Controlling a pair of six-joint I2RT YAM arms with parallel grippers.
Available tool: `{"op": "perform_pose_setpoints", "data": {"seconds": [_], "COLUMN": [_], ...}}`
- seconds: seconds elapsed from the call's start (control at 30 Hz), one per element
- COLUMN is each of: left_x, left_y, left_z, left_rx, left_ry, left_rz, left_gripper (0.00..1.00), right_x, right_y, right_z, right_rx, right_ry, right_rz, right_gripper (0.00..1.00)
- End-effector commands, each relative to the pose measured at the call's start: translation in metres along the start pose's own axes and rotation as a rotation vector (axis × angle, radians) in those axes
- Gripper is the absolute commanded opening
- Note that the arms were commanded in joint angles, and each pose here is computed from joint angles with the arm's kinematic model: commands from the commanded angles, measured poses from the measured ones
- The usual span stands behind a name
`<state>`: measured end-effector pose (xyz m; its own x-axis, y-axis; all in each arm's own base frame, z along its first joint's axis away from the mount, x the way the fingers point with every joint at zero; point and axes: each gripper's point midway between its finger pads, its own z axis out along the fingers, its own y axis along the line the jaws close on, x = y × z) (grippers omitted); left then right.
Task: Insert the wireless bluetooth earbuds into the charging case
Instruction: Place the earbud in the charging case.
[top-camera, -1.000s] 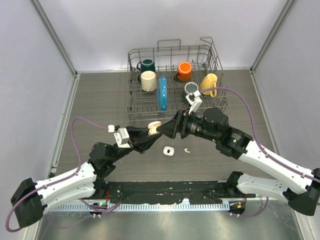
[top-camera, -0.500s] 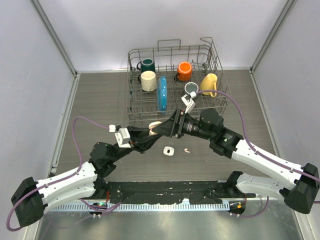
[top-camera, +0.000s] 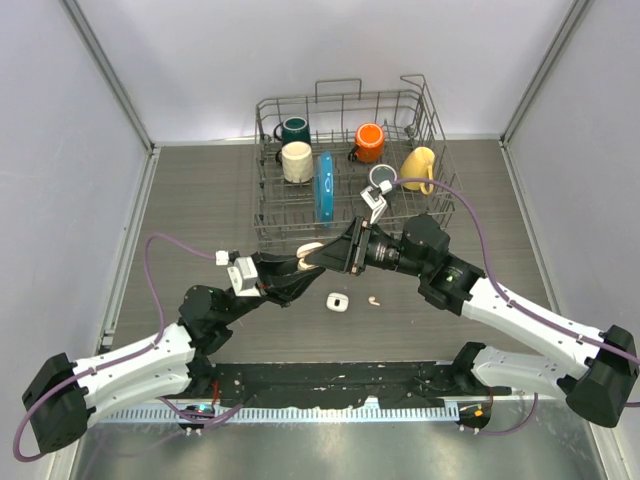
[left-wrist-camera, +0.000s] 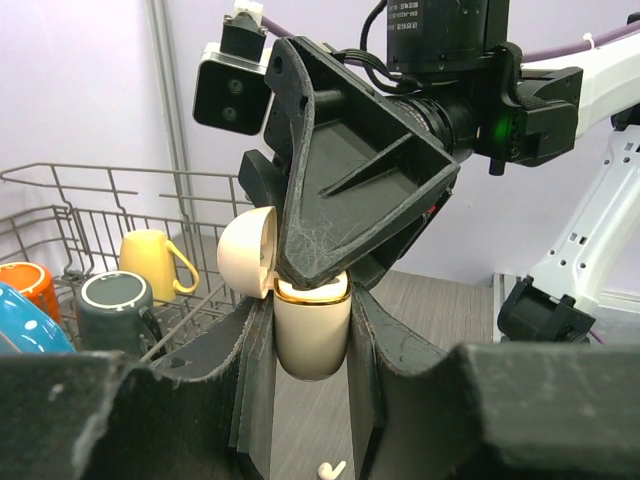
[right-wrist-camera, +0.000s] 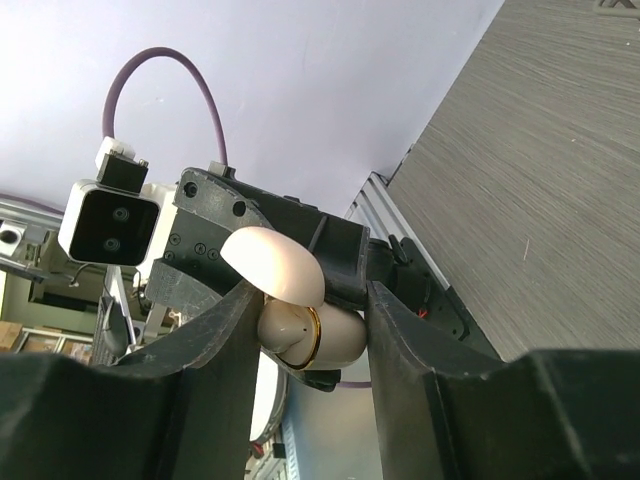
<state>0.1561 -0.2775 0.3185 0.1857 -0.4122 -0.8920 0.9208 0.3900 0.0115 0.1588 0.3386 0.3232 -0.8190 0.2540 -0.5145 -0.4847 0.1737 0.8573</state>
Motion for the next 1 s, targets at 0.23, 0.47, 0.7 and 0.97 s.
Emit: {"op": "perform_pose_setpoints", "data": {"seconds": [0.23,0.47,0.7,0.97], "left_x": [-0.008,-0.006,-0.001,0.005], "left_y": [0.008,0.009,0.010,0.009], "left_z": [0.003,0.003,0.007,0.008], "left_rx": [-0.040,-0.049,-0.047,-0.044], "left_ry": [-0.029,-0.023,-0.007,0.014], "left_rz": [0.008,-0.001,-0.010,-0.018], "left_gripper": [0.05,0.06,0.05,0.00], "right_x": [0.006,0.003,0.002,0.002], "right_y": [0.011,0.003,-0.002,-0.007], "right_z": [-0.002,-0.007,-0.009,-0.011], "right_rx": [-0.015,0.073,0.110,0.130], "right_ry": [0.073,0.089,0.108,0.103], "right_rz": [-0.095,-0.182,-0.222,-0.237], "right_gripper": [0.24,0.23,0.22,0.33]}}
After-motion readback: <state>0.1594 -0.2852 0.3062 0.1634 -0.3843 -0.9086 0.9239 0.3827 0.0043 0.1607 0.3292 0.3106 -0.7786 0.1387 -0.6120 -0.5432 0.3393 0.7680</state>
